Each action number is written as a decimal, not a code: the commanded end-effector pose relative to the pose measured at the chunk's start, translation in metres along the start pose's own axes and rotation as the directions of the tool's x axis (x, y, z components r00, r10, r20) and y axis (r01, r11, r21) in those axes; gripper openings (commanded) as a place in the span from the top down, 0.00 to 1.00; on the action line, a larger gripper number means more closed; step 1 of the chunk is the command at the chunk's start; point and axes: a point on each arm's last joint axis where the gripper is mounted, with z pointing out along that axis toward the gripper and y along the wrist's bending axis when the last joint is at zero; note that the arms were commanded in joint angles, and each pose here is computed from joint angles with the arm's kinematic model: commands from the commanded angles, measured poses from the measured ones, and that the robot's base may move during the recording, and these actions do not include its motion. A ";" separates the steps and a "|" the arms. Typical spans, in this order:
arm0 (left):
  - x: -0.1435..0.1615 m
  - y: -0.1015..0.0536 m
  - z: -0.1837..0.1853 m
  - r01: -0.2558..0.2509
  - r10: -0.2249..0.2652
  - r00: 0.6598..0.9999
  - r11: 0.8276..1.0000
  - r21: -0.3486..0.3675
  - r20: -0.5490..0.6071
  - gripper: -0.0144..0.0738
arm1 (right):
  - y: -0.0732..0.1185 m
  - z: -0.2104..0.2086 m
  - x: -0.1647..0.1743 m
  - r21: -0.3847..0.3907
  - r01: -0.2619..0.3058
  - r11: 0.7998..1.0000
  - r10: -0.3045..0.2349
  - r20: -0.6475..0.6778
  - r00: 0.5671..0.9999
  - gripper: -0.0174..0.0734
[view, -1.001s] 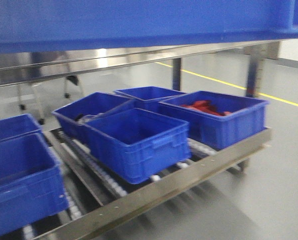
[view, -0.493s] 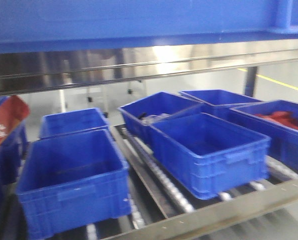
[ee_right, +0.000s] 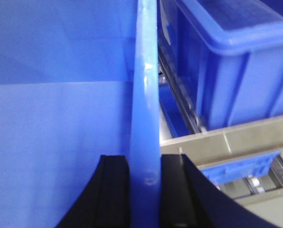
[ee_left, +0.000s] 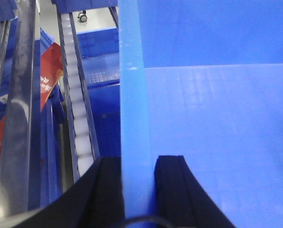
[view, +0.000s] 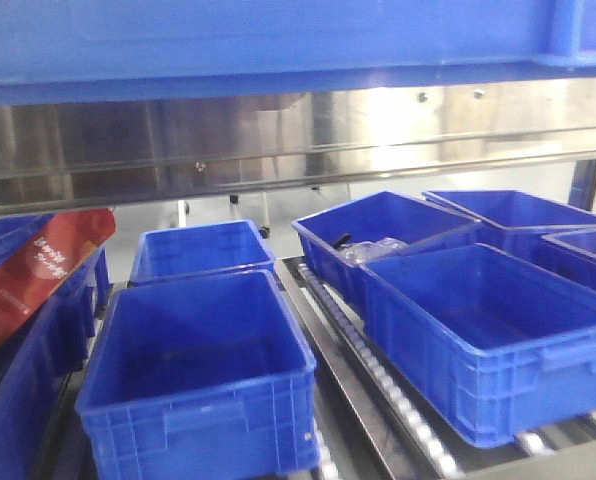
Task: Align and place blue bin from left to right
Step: 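Drive the held blue bin up to the other bin rack, then lower the blue bin with both grippers onto the rack's top rollers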
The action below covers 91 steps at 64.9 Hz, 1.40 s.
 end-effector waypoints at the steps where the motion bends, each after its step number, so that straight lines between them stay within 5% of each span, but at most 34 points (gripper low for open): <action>1: -0.009 -0.002 -0.010 -0.009 0.004 0.996 0.999 0.049 0.091 0.96 | 0.001 -0.010 -0.013 -0.049 0.022 0.999 -0.016 0.114 0.993 0.90; 91: -0.010 -0.002 -0.010 -0.011 0.006 0.996 0.999 0.046 0.093 0.96 | 0.001 -0.010 -0.013 -0.049 0.022 0.999 -0.016 0.114 0.993 0.90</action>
